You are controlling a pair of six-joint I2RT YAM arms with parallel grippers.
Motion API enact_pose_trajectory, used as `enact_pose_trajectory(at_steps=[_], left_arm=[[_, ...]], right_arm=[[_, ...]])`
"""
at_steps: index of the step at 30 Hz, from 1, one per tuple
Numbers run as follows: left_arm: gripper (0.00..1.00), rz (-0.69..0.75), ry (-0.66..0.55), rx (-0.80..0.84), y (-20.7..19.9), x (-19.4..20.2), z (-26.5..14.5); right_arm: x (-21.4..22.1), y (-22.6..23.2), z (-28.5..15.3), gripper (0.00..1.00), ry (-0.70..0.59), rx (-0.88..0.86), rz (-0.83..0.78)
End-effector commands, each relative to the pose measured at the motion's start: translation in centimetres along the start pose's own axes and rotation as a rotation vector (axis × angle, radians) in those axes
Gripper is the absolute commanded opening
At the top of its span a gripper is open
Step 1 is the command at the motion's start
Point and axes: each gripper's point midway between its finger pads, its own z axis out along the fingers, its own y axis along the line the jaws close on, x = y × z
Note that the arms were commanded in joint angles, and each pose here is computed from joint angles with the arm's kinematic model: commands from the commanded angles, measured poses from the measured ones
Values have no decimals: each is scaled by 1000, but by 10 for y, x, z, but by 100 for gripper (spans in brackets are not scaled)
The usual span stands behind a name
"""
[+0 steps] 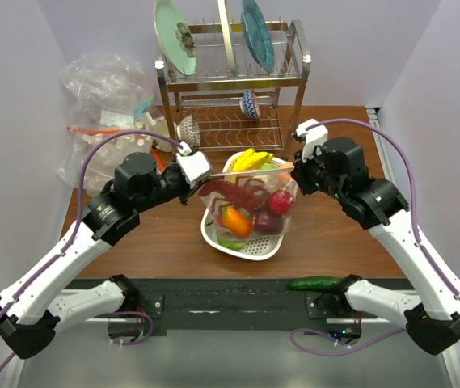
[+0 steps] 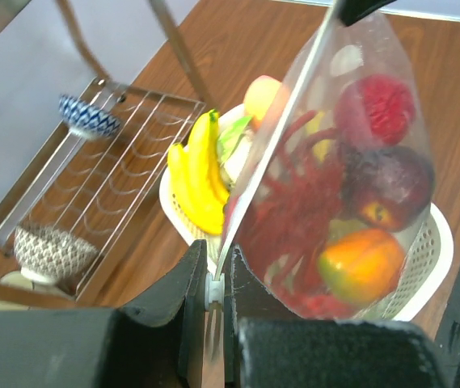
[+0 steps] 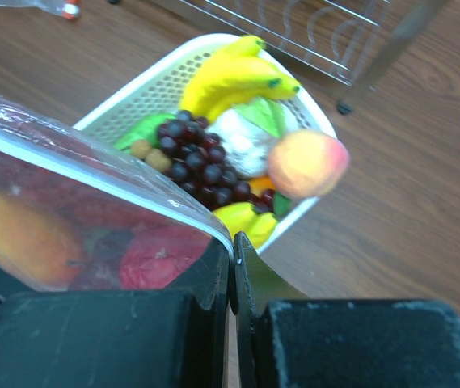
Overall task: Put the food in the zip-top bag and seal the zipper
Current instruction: Zip the zipper food storage bag at the center of the board, then place the zipper food storage bag at the center of the board.
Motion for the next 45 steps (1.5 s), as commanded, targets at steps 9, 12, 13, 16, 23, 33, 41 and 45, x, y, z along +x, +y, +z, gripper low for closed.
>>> enact_pose_trajectory(at_steps=[9,12,13,16,23,33,41,45], left_arm=[[0,-79,117,-383,66,21,-49],[0,-67,41,-358,66,-2,-47],[0,-66,8,-368,70,-14,-50],[0,-80,-39,-394,78,-38,-55],[20,-124,47,-683,120,-33,-94],[100,-178,-68,-1009,158,-41,-139],[100,-300,-74,-1091,186,-25,-135],[100,-390,-29,-1097,202,-3,-138]], right_arm=[[14,-101,-49,0,65,476,-7],[-9,-76,-41,0,-9,316,10],[-23,-67,-42,0,-51,263,19],[-52,-25,-38,0,-125,13,16],[-114,67,-46,0,-276,-501,49],[-183,126,10,0,-364,-773,132],[-214,176,49,0,-365,-933,170],[-226,181,68,0,-369,-947,201]])
